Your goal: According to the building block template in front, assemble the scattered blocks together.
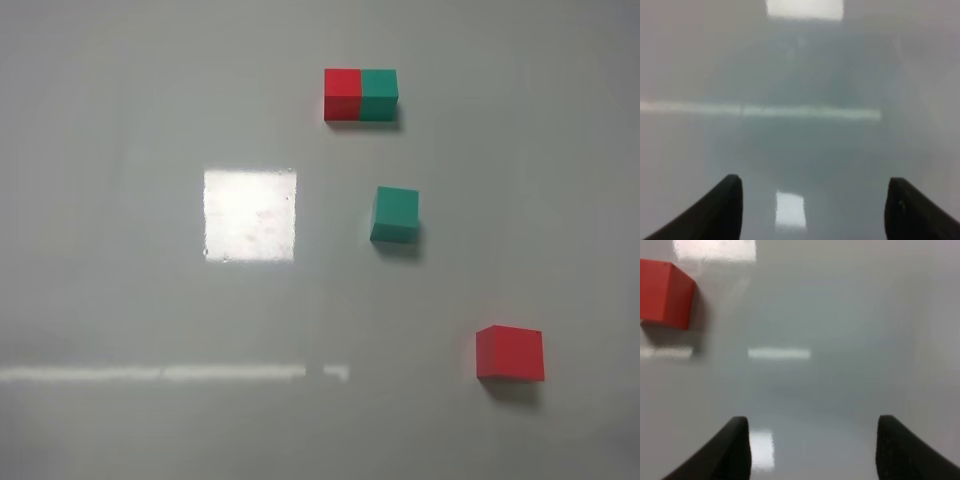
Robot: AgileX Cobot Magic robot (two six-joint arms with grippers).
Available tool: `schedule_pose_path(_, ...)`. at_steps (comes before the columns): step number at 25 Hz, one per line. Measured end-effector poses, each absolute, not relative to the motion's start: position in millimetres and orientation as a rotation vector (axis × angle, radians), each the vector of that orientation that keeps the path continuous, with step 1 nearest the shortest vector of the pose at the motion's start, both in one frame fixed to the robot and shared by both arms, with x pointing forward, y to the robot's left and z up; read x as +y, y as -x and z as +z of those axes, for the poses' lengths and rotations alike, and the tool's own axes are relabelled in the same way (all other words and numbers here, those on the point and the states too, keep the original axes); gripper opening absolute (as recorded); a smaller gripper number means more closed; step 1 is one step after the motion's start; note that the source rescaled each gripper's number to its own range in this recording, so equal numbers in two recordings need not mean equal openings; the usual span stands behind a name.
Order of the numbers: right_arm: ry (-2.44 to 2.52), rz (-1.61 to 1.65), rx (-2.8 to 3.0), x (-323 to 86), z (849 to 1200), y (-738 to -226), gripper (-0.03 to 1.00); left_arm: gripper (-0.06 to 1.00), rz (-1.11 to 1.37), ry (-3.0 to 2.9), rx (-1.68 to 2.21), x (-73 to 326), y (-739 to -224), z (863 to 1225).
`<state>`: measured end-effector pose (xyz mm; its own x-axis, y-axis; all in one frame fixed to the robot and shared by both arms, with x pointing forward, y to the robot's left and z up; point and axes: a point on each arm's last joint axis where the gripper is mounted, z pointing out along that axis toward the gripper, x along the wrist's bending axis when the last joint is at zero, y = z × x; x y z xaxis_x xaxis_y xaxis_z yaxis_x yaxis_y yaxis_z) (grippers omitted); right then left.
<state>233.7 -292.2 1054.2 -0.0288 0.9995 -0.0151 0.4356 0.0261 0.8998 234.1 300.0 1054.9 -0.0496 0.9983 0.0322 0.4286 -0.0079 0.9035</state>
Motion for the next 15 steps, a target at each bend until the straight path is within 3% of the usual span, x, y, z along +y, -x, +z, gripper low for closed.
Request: schedule_pose_path(15, -1.526, 0.985, 1.547, -291.8, 1054.5, -233.9, 0.32, 0.51, 1.024, -1.518, 1.563, 300.0, -234.1, 1054.9)
